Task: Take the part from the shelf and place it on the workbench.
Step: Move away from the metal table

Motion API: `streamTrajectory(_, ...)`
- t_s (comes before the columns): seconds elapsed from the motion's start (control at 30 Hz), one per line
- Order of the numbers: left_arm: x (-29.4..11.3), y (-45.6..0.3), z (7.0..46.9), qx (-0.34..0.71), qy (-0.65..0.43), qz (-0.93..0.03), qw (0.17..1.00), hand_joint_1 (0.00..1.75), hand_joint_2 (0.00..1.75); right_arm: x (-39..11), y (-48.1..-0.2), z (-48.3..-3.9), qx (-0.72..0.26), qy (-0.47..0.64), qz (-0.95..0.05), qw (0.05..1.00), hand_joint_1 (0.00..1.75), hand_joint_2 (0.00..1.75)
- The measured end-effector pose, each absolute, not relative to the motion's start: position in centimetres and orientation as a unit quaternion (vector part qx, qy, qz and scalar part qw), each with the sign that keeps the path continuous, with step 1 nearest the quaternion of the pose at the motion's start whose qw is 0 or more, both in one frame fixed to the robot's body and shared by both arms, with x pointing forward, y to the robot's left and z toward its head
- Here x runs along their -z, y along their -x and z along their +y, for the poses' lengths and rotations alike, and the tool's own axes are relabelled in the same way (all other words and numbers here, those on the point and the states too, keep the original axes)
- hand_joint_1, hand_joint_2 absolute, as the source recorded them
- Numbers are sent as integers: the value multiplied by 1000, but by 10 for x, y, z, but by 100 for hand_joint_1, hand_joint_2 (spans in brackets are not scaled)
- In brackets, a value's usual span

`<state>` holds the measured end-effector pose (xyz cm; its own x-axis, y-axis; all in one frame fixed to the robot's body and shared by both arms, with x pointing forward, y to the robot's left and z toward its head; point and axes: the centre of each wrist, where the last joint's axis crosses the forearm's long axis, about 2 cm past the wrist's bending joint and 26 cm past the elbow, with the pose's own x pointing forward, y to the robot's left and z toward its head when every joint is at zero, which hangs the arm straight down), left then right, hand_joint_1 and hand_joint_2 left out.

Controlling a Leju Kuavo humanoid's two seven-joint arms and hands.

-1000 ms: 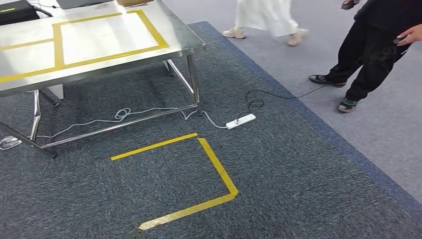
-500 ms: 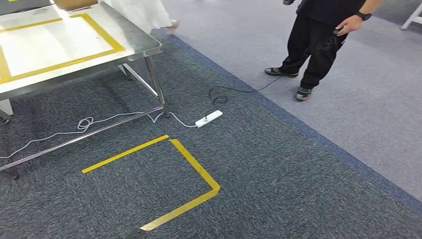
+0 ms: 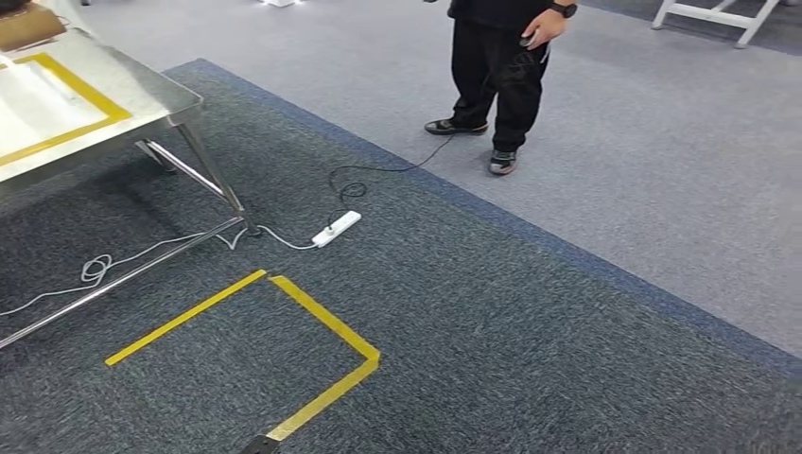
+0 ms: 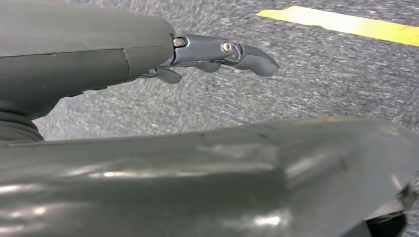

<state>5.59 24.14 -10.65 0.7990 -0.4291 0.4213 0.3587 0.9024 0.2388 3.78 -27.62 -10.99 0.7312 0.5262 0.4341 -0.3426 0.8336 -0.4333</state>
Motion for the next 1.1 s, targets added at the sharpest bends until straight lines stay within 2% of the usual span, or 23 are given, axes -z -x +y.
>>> streamTrajectory(0.57,106,-58,241,212,-83,-257,939,0,0,110,-35,-275,-235,162,-278,917,0,0)
streamTrajectory(0.7,106,-60,241,213,-85,-262,938,0,175,110,-37,-275,-235,162,-280,916,0,0)
streamTrajectory(1.1,106,-56,241,215,-64,-291,930,0,175,110,-34,-275,-237,160,-283,916,0,0)
